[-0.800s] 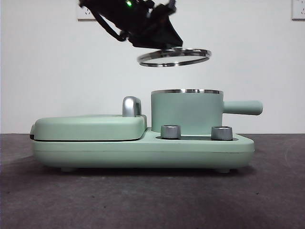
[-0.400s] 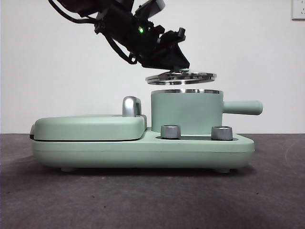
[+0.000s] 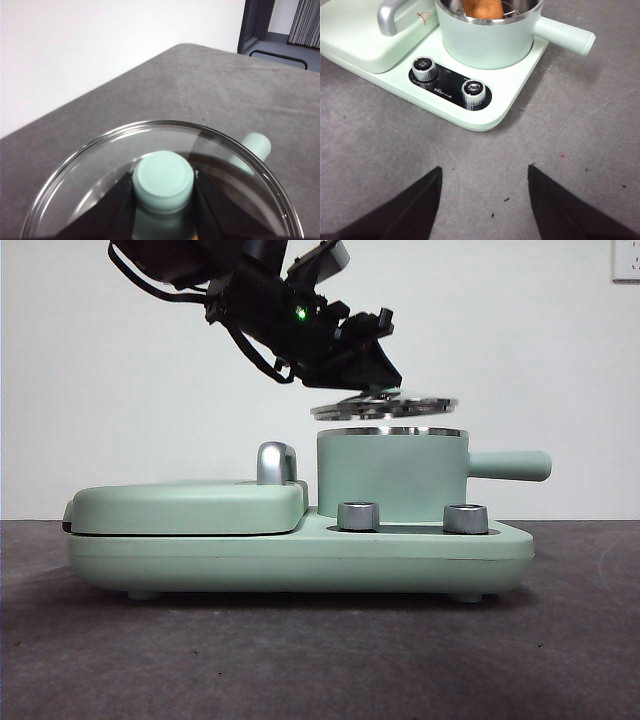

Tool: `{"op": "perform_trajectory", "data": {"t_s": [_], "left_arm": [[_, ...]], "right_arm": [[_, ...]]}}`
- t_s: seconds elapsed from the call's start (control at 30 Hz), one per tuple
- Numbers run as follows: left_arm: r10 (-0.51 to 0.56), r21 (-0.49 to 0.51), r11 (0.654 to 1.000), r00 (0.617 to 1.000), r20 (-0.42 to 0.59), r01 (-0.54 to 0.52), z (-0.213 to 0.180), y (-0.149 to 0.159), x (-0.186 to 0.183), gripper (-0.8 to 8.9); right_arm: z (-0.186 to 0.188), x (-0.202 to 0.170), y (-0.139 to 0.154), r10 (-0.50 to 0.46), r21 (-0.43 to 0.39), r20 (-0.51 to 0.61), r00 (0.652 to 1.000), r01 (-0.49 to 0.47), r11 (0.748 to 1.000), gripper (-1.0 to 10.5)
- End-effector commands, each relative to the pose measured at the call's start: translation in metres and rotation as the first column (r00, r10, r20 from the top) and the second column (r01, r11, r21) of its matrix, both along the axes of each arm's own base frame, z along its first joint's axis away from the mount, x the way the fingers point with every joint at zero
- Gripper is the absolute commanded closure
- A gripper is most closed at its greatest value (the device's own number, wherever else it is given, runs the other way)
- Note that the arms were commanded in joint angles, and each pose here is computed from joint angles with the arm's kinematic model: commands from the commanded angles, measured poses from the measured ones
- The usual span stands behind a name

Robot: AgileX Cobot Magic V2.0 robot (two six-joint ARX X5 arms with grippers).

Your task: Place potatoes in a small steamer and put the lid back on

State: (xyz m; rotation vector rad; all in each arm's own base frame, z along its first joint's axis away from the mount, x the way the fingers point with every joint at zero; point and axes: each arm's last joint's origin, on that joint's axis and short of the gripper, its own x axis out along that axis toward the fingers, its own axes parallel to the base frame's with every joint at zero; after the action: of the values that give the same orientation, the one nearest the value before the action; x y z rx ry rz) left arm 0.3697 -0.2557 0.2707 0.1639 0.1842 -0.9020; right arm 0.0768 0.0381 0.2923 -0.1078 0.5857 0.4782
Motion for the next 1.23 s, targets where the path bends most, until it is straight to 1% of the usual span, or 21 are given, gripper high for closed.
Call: {"op": "perform_trajectory", "data": {"t_s": [0.03,0.37,0.73,0.87,1.23], "left_arm": [[-0.016,-0.016,1.000,0.999,0.042,0.017,0.0037,-0.0086,0.0033,8.04],[-0.039,-0.014,0.999,0.999,0.033,0.039,0.0023,-0.0115,0.0013,8.04],[-0.055,0.033,0.998,0.998,0.004,0.055,-0.0050,-0.0150,-0.0016,8.04],[-0.061,0.051,0.997,0.998,0.021,0.059,-0.0052,-0.0150,-0.0016,8.04],[-0.052,0.053,0.997,0.998,0.020,0.051,-0.0054,-0.0146,-0.0014,8.04]], "right_arm": [[0.0017,0.0003,0.0004,-0.008,0.012,0.002,1.000,0.008,1.000,6.8],[0.0013,0.0005,-0.0004,-0.032,-0.001,0.002,0.999,0.032,0.999,6.8],[0.0008,0.0001,-0.0005,-0.043,0.012,-0.013,0.999,0.043,0.999,6.8],[0.0008,0.0001,-0.0005,-0.043,0.013,-0.013,0.999,0.044,0.999,6.8],[0.0002,-0.0002,-0.0006,-0.044,0.010,-0.019,0.999,0.044,0.999,6.8]]}}
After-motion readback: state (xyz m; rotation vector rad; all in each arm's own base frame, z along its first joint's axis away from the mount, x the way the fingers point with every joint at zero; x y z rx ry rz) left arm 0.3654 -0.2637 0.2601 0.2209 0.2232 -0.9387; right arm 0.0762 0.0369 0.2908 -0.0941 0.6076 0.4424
